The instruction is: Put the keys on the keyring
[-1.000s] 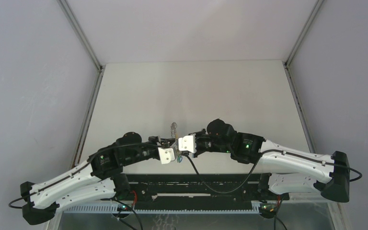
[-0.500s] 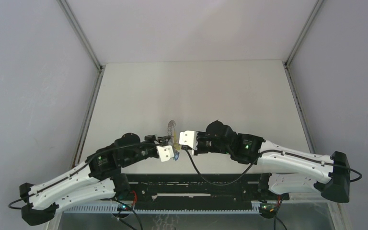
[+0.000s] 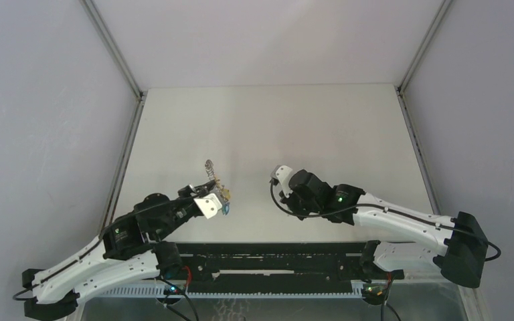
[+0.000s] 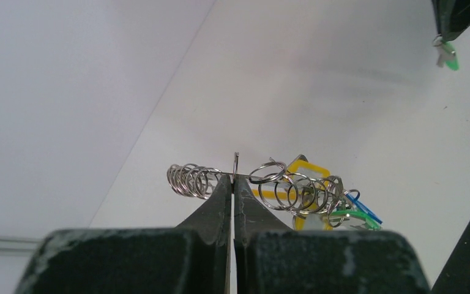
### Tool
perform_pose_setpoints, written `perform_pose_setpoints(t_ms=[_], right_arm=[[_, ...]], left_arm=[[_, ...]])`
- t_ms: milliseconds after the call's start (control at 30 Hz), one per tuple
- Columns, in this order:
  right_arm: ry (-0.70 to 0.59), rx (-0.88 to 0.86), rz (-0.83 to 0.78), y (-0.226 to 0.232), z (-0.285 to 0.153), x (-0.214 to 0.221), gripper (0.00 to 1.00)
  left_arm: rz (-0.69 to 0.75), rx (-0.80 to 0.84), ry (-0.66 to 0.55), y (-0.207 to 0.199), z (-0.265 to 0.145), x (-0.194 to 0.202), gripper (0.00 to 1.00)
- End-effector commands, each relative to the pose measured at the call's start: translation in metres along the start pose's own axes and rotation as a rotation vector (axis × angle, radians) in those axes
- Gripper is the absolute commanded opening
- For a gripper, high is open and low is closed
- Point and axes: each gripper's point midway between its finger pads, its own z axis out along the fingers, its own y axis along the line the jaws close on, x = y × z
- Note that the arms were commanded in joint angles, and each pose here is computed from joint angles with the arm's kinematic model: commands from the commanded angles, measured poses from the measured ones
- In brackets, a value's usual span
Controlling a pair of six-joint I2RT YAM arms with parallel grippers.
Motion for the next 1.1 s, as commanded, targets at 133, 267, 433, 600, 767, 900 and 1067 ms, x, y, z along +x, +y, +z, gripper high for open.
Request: perform_pose_setpoints(t_ms=[133,267,433,600,767,900,1067], right_arm=[[0.173,0.069,0.272,-0.008,0.008,0.039,0.0],[0.221,0.085,0.303,-0.018,0.025,0.041,0.0],[0.244,0.123,0.286,-0.035,0.054,0.032,0.0],[0.272,0.131,0.272,-0.045,0.083,0.023,0.0],[0.26,0.128,0.257,-0.05,0.104,0.011,0.0],[0.273,0.126,0.275,-0.054,0.115,0.008,0.0],[0.28,0.136,0.295,-0.056,0.116,0.009,0.03]], left_arm=[[-0.031,-0.081,-0.022,0.015,-0.003,-0.005,0.0],[-0.036,-0.073,-0.035,0.013,-0.001,-0.006,0.0],[-0.068,-0.058,-0.062,0.012,0.0,-0.009,0.0],[-0.093,-0.052,-0.086,0.015,0.0,-0.012,0.0],[-0.098,-0.051,-0.089,0.015,0.001,-0.011,0.0],[-0.099,-0.039,-0.092,0.013,0.002,-0.012,0.0],[-0.1,-0.038,-0.092,0.012,0.003,-0.012,0.0]])
